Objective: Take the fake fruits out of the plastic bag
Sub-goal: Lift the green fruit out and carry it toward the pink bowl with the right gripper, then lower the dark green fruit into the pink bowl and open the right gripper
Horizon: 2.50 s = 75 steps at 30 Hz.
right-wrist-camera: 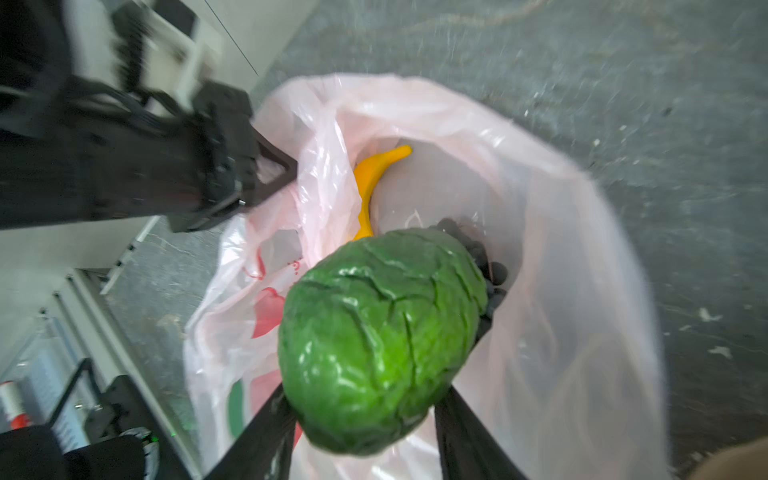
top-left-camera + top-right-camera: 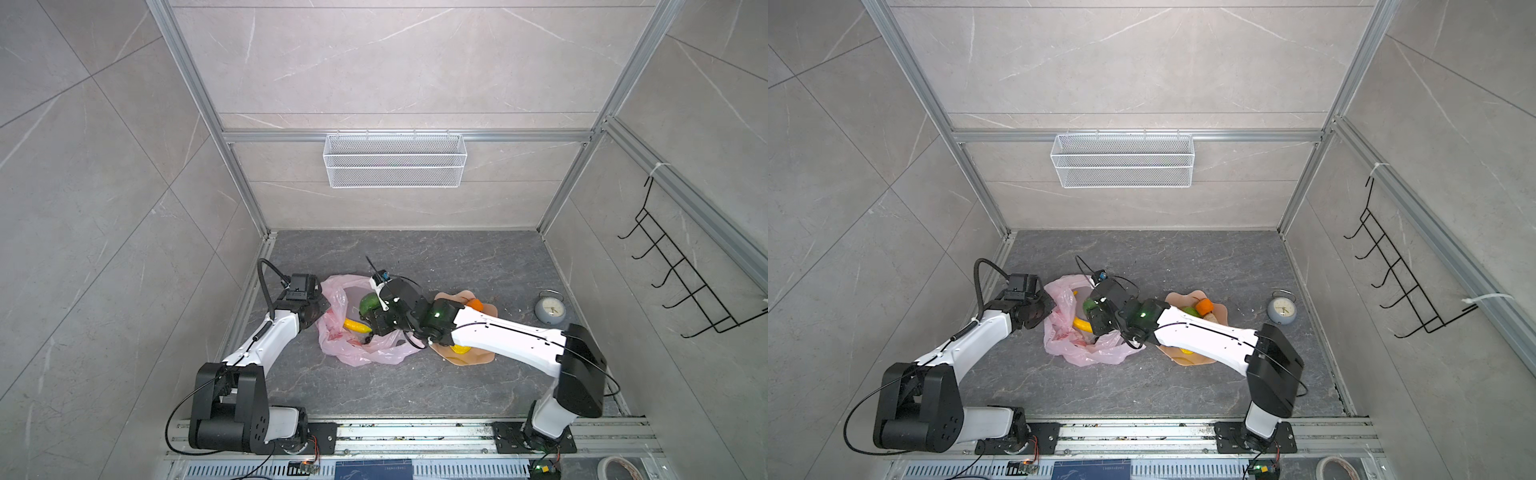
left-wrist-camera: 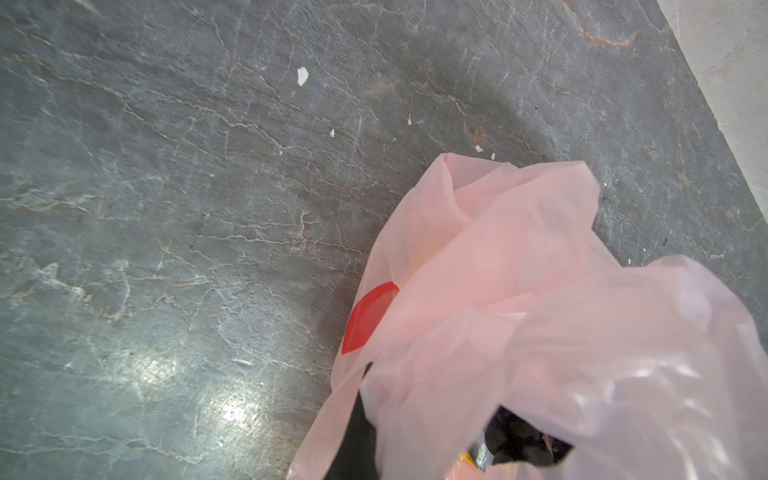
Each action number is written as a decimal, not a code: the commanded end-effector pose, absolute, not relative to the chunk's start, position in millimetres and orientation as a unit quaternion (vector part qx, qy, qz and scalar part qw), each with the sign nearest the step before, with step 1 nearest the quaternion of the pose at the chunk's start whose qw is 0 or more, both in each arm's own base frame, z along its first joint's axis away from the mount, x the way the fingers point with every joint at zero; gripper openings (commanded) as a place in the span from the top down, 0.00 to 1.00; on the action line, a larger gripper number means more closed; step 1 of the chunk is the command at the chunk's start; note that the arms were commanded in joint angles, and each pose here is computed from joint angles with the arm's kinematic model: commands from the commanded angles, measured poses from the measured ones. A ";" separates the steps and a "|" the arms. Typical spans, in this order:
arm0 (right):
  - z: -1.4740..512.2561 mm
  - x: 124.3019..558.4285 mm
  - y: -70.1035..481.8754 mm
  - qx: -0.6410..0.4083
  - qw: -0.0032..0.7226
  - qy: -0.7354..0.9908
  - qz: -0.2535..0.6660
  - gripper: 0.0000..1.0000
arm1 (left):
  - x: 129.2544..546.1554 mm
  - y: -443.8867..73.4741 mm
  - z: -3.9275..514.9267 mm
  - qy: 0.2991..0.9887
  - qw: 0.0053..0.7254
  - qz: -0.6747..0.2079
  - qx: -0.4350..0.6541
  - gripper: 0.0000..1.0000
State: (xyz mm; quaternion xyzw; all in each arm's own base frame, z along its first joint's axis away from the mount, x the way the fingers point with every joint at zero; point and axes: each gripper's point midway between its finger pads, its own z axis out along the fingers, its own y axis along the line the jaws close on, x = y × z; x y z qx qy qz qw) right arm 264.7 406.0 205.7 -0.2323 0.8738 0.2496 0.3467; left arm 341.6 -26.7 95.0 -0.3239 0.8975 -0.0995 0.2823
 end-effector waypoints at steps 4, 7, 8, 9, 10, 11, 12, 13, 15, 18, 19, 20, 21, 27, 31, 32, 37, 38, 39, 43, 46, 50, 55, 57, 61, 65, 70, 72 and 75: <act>229.5 259.0 358.9 -0.195 0.378 0.878 0.219 0.45 | 348.2 -22.7 117.6 0.894 0.308 -0.088 -0.311 1.00; 229.4 262.4 332.7 -0.174 0.382 0.884 0.205 0.45 | 346.1 -22.0 117.2 0.894 0.309 -0.087 -0.312 1.00; 227.8 264.3 324.2 -0.165 0.380 0.887 0.202 0.45 | 345.7 -21.7 117.1 0.894 0.309 -0.087 -0.312 1.00; 225.6 266.6 314.2 -0.155 0.378 0.891 0.199 0.45 | 345.0 -21.9 116.2 0.895 0.308 -0.087 -0.312 1.00; 223.5 268.5 304.4 -0.147 0.377 0.893 0.194 0.45 | 344.8 -21.8 116.6 0.895 0.309 -0.086 -0.311 1.00; 221.9 269.7 295.9 -0.141 0.377 0.896 0.187 0.45 | 344.2 -21.6 116.2 0.895 0.308 -0.086 -0.311 1.00; 219.8 270.7 285.6 -0.133 0.376 0.899 0.179 0.45 | 343.8 -21.5 116.3 0.895 0.308 -0.085 -0.311 1.00; 218.3 270.8 277.2 -0.127 0.374 0.902 0.173 0.45 | 343.5 -21.1 116.8 0.895 0.308 -0.084 -0.311 1.00; 213.2 268.5 258.6 -0.113 0.370 0.908 0.158 0.45 | 342.0 -20.5 116.4 0.896 0.308 -0.082 -0.310 1.00; 201.8 260.1 225.3 -0.082 0.350 0.923 0.134 0.45 | 340.2 -19.7 116.2 0.897 0.307 -0.080 -0.309 1.00; 196.5 254.0 212.5 -0.070 0.340 0.929 0.124 0.45 | 339.6 -19.5 115.8 0.897 0.307 -0.079 -0.308 1.00; 192.0 248.9 203.9 -0.064 0.332 0.934 0.118 0.45 | 339.1 -19.4 115.4 0.897 0.307 -0.079 -0.309 1.00; 185.9 242.7 194.9 -0.058 0.321 0.939 0.109 0.44 | 338.6 -19.2 114.4 0.897 0.306 -0.078 -0.309 1.00; 151.6 206.2 152.5 -0.008 0.252 0.966 0.065 0.44 | 338.4 -19.9 110.8 0.898 0.304 -0.079 -0.307 1.00; 137.1 188.3 130.5 0.024 0.222 0.974 0.042 0.43 | 337.7 -20.3 109.4 0.899 0.302 -0.080 -0.308 1.00; 134.3 184.5 126.3 0.030 0.216 0.975 0.038 0.43 | 337.5 -20.2 109.1 0.899 0.302 -0.079 -0.307 1.00; 124.2 182.3 128.5 0.036 0.206 0.977 0.049 0.43 | 337.6 -20.3 109.2 0.900 0.302 -0.079 -0.306 1.00; 125.4 184.9 132.9 0.035 0.209 0.976 0.057 0.43 | 337.4 -21.0 109.0 0.900 0.301 -0.081 -0.305 1.00; 126.8 187.2 136.8 0.034 0.211 0.975 0.064 0.44 | 338.1 -21.6 110.0 0.900 0.302 -0.083 -0.305 1.00; 130.5 193.4 142.8 0.020 0.215 0.974 0.063 0.44 | 338.0 -22.4 113.1 0.900 0.303 -0.085 -0.302 1.00; 135.9 197.7 160.6 -0.010 0.220 0.971 0.095 0.40 | 336.9 -21.5 113.9 0.901 0.302 -0.081 -0.300 1.00; 132.6 203.2 183.4 -0.039 0.218 0.969 0.110 0.34 | 336.3 -21.3 115.0 0.901 0.303 -0.081 -0.301 1.00; 121.7 211.6 205.2 -0.068 0.217 0.969 0.097 0.25 | 336.9 -21.3 116.4 0.901 0.304 -0.081 -0.300 1.00; 117.6 216.7 204.8 -0.068 0.217 0.971 0.079 0.20 | 336.4 -21.2 115.9 0.902 0.302 -0.080 -0.299 1.00; 111.2 225.7 203.6 -0.066 0.218 0.972 0.049 0.16 | 334.8 -20.7 114.8 0.902 0.302 -0.079 -0.299 1.00; 104.0 230.2 207.2 -0.068 0.210 0.975 0.035 0.15 | 333.8 -21.2 113.0 0.902 0.300 -0.080 -0.299 1.00; 97.9 232.0 212.9 -0.074 0.203 0.976 0.035 0.15 | 332.7 -21.0 112.0 0.902 0.300 -0.080 -0.299 1.00; 96.8 232.3 214.4 -0.074 0.203 0.976 0.038 0.18 | 332.0 -20.7 111.6 0.903 0.300 -0.079 -0.298 1.00; 97.0 233.1 215.2 -0.074 0.204 0.975 0.039 0.26 | 332.1 -20.4 111.8 0.902 0.302 -0.078 -0.298 1.00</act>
